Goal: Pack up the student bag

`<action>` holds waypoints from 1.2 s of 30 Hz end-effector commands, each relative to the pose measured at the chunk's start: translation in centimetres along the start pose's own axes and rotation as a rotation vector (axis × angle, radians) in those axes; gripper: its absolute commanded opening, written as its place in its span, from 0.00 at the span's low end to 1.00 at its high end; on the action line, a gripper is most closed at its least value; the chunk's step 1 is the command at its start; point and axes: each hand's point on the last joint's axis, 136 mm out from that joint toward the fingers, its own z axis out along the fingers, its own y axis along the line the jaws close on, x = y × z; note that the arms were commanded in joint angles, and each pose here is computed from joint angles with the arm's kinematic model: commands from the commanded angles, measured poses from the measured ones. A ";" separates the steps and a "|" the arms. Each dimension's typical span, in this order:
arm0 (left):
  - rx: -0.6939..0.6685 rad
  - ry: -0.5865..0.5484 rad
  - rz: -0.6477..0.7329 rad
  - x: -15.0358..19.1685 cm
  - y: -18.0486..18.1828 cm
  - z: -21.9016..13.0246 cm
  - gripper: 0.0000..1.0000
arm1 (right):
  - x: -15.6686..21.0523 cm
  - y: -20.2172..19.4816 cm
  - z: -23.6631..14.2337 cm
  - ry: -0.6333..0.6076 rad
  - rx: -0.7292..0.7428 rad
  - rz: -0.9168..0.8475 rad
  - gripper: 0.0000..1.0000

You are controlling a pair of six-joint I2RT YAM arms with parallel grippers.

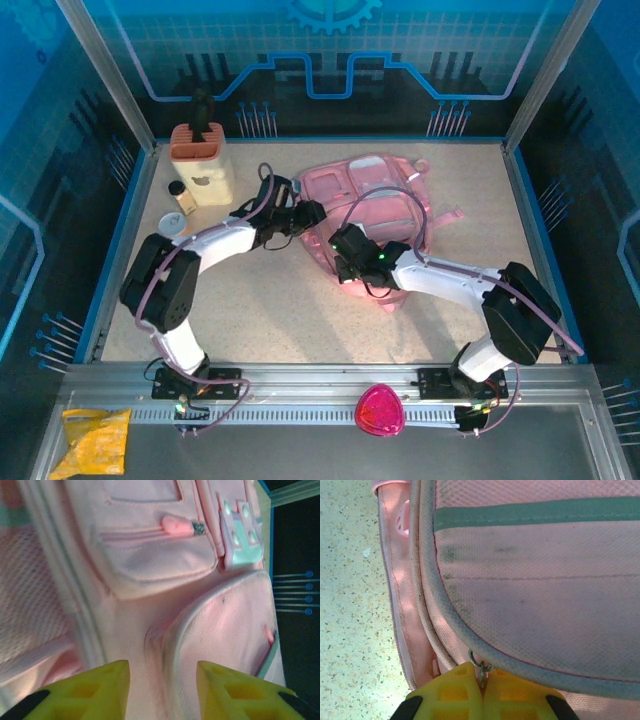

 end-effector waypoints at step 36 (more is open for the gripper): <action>0.075 -0.051 -0.271 5.4 -2.6 2.8 0.14 | 0.2 1.0 -0.6 -0.006 -0.060 0.036 0.00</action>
